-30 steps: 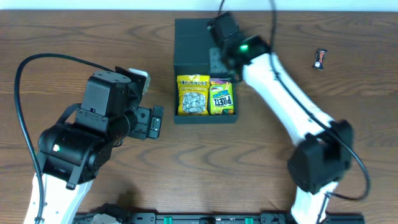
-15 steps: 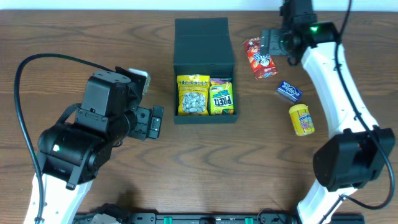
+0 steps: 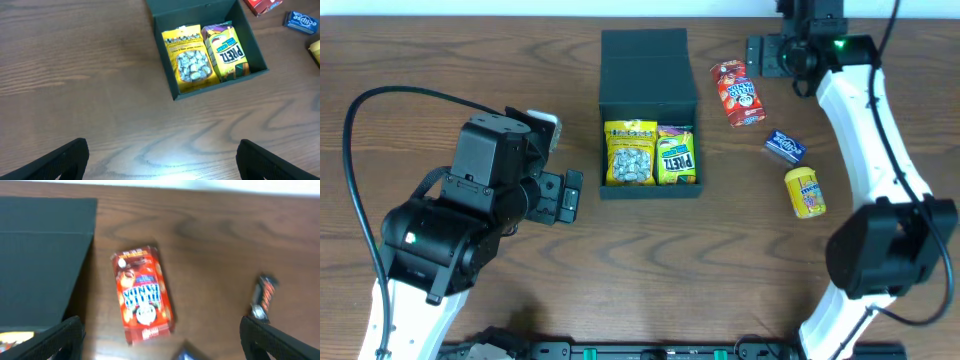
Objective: Pack container
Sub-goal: 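Grasp the red Hello Panda box with the right gripper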
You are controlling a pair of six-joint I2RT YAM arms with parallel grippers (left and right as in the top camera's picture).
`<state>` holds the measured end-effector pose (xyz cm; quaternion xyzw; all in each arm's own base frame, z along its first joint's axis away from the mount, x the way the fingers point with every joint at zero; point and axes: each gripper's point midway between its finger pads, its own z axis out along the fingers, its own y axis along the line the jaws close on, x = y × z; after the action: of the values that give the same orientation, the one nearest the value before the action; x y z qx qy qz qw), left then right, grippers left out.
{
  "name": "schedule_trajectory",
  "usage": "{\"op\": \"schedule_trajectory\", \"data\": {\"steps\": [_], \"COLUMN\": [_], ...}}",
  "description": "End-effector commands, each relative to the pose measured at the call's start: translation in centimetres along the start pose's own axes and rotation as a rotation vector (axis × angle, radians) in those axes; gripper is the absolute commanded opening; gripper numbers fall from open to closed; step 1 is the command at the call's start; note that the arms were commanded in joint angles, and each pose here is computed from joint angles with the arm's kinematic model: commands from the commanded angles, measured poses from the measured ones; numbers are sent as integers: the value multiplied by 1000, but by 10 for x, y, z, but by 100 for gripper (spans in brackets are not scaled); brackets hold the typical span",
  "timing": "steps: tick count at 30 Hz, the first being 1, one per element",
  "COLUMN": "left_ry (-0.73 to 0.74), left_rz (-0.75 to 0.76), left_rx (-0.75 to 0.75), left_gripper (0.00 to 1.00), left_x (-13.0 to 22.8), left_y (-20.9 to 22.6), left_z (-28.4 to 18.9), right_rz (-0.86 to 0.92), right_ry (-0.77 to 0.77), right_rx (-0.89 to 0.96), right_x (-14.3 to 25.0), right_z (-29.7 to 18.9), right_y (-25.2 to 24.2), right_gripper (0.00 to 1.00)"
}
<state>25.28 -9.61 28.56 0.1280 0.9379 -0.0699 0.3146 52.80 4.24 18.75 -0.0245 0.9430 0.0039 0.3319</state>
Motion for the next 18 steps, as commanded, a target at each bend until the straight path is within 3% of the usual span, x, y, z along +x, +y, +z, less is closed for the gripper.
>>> {"op": "schedule_trajectory", "data": {"steps": [1, 7, 18], "left_ry": [-14, -14, -14], "left_rz": [4, 4, 4], "left_rx": [-1, -1, -1], "left_gripper": [95, 95, 95], "left_x": [-3, -3, -3], "left_y": [1, 1, 1], "left_z": [-5, -5, -5], "right_rz": [-93, -218, -200], "right_ry": [55, 86, 70], "right_rx": [-42, -54, -175], "right_x": [17, 33, 46], "right_z": [39, 84, 128], "right_y": [4, 4, 5], "right_gripper": [99, 99, 99]}}
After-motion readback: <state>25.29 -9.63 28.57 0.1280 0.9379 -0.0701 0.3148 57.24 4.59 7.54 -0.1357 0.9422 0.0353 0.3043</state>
